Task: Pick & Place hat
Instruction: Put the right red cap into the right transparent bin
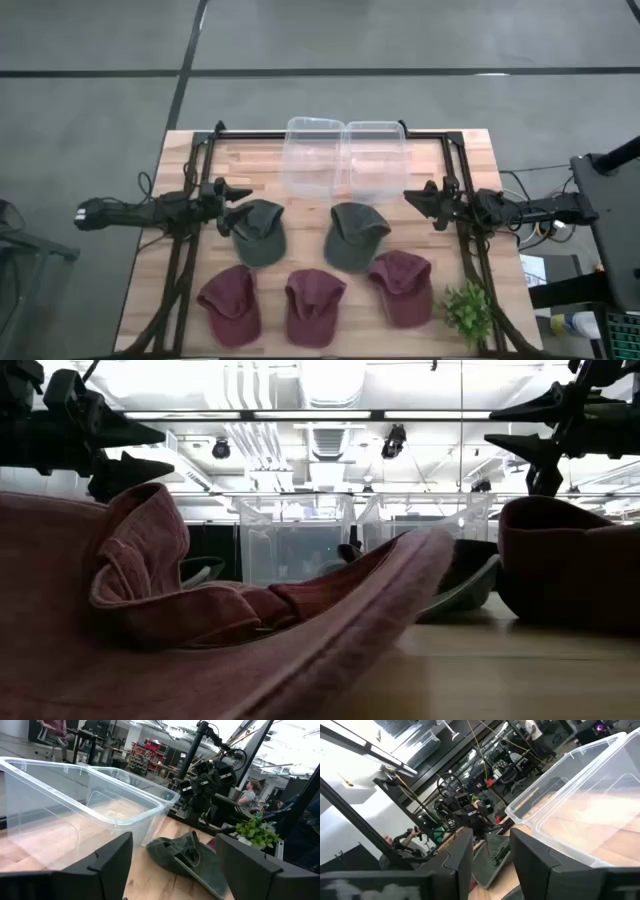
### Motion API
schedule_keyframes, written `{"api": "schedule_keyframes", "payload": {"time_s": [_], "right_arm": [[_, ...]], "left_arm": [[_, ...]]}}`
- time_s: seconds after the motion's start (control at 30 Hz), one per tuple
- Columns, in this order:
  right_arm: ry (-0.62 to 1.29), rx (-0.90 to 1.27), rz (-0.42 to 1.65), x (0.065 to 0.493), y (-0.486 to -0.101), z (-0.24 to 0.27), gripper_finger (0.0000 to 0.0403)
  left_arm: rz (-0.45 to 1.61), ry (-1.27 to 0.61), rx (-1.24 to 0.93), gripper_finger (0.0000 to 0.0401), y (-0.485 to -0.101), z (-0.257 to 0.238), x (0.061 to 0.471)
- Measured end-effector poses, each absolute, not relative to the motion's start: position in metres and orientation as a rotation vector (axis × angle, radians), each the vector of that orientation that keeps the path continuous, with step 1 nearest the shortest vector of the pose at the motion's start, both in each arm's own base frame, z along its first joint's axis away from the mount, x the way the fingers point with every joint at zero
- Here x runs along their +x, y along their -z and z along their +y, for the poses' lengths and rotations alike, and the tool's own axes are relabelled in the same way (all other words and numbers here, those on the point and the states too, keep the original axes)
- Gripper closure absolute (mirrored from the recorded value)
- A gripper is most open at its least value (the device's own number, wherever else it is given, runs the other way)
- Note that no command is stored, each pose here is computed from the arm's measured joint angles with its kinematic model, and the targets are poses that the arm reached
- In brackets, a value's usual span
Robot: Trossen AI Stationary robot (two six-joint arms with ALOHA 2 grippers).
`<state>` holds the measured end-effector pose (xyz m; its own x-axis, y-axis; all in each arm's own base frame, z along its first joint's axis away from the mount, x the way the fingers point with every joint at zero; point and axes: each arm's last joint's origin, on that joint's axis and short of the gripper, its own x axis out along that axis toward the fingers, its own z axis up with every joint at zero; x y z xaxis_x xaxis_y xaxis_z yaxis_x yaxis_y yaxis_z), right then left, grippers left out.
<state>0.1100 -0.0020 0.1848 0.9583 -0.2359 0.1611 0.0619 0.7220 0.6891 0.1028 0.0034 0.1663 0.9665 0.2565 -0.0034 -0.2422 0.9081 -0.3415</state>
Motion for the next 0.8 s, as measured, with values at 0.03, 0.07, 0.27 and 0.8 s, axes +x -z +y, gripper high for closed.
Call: {"api": "schedule_keyframes", "payload": {"time_s": [0.03,0.07,0.27,0.8], "right_arm": [[0.166,0.748,-0.245,0.11,-0.185,-0.002,0.028],[0.166,0.748,-0.246,0.11,-0.185,-0.002,0.028],[0.149,0.779,-0.244,0.11,-0.185,-0.002,0.028],[-0.259,1.161,-0.045,0.111,-0.221,0.01,0.028]], "left_arm": [[-0.042,-0.257,-0.347,0.0126,-0.166,0.003,0.103],[-0.042,-0.257,-0.347,0.0126,-0.166,0.003,0.103],[-0.042,-0.257,-0.347,0.0126,-0.166,0.003,0.103],[-0.043,-0.258,-0.349,0.0126,-0.166,0.003,0.103]]}}
